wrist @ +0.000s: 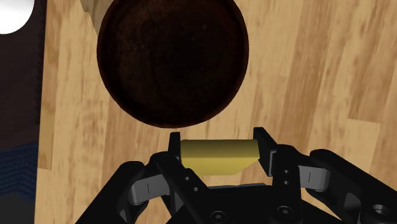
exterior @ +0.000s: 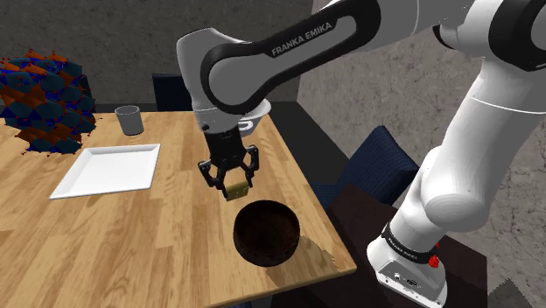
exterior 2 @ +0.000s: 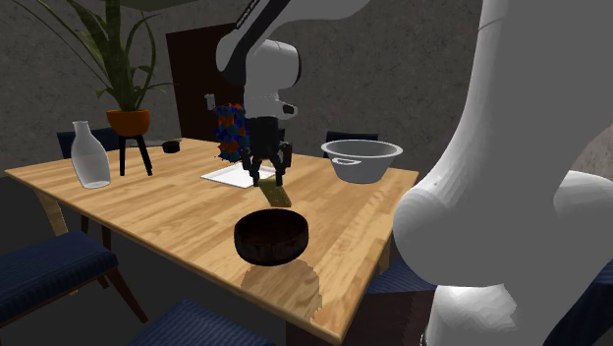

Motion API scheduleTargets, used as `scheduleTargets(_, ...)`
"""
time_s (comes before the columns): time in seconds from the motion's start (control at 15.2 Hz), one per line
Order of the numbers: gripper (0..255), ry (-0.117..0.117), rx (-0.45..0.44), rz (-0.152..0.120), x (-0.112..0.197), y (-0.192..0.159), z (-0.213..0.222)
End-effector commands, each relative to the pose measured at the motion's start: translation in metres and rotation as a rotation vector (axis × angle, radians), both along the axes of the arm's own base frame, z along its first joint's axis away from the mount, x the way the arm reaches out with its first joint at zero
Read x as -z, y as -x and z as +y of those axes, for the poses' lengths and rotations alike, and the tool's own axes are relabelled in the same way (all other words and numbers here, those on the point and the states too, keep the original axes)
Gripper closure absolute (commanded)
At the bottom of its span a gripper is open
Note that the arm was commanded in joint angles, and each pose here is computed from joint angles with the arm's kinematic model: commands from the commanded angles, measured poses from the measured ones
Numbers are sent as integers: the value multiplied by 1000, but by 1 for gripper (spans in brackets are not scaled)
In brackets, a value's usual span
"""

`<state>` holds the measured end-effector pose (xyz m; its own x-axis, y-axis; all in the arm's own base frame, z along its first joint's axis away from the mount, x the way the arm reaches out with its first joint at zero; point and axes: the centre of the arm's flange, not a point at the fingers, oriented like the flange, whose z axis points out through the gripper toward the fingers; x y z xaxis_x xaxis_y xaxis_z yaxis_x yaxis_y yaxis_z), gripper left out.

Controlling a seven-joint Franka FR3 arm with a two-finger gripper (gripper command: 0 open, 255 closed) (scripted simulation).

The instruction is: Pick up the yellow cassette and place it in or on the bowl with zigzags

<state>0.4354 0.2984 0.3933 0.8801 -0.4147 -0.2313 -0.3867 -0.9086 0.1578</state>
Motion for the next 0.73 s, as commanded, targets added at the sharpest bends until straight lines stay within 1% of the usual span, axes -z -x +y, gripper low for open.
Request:
scheduleTargets(0.0, 255, 0, 0, 0, -12, 0, -1)
scheduleTargets(0.66, 255, 0, 0, 0, -64, 0, -1)
